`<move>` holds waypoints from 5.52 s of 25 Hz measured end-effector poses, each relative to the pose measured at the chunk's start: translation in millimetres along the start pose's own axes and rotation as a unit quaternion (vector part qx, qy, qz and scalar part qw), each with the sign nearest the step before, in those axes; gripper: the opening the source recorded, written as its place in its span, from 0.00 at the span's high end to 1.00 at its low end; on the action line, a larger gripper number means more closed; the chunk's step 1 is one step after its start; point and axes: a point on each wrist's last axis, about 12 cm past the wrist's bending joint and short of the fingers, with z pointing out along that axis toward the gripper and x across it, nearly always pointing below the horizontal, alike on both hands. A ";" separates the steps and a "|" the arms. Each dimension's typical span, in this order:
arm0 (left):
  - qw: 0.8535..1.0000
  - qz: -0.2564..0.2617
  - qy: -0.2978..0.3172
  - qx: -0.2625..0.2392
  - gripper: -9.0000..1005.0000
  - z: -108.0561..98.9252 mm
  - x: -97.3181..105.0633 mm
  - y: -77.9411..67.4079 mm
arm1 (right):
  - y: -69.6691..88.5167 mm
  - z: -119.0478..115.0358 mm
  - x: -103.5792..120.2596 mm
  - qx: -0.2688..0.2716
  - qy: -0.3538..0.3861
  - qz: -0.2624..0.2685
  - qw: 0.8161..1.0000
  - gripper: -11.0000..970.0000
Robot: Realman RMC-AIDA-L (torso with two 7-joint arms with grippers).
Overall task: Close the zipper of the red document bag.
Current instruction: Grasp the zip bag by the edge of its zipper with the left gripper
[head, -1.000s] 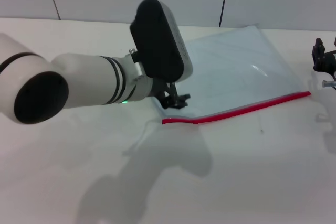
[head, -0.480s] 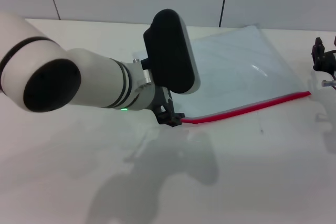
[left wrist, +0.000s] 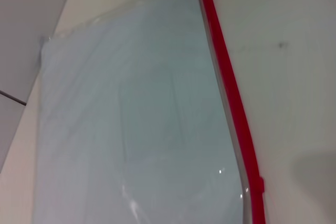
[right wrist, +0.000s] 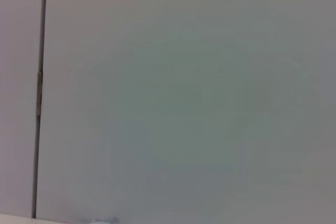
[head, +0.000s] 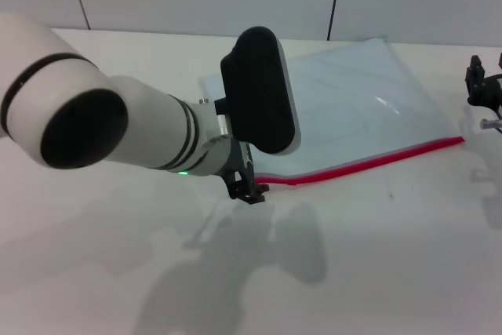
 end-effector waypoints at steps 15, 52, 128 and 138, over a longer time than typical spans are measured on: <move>0.997 0.046 0.054 -0.017 0.18 15.7 -1.3 -4.5 | 2.0 2.0 -3.1 -0.003 -0.004 0.000 1.000 0.56; 0.997 0.057 0.020 -0.043 0.31 38.3 0.8 -4.4 | 3.6 2.9 -4.9 -0.005 -0.006 0.001 1.000 0.56; 0.990 -0.025 -0.082 -0.115 0.94 33.4 4.1 12.6 | 26.4 1.7 -45.0 -0.043 -0.016 0.138 0.989 0.56; 0.983 -0.040 -0.113 -0.142 0.94 21.4 4.2 18.6 | 19.0 -5.3 -93.7 -0.116 -0.008 0.142 0.983 0.56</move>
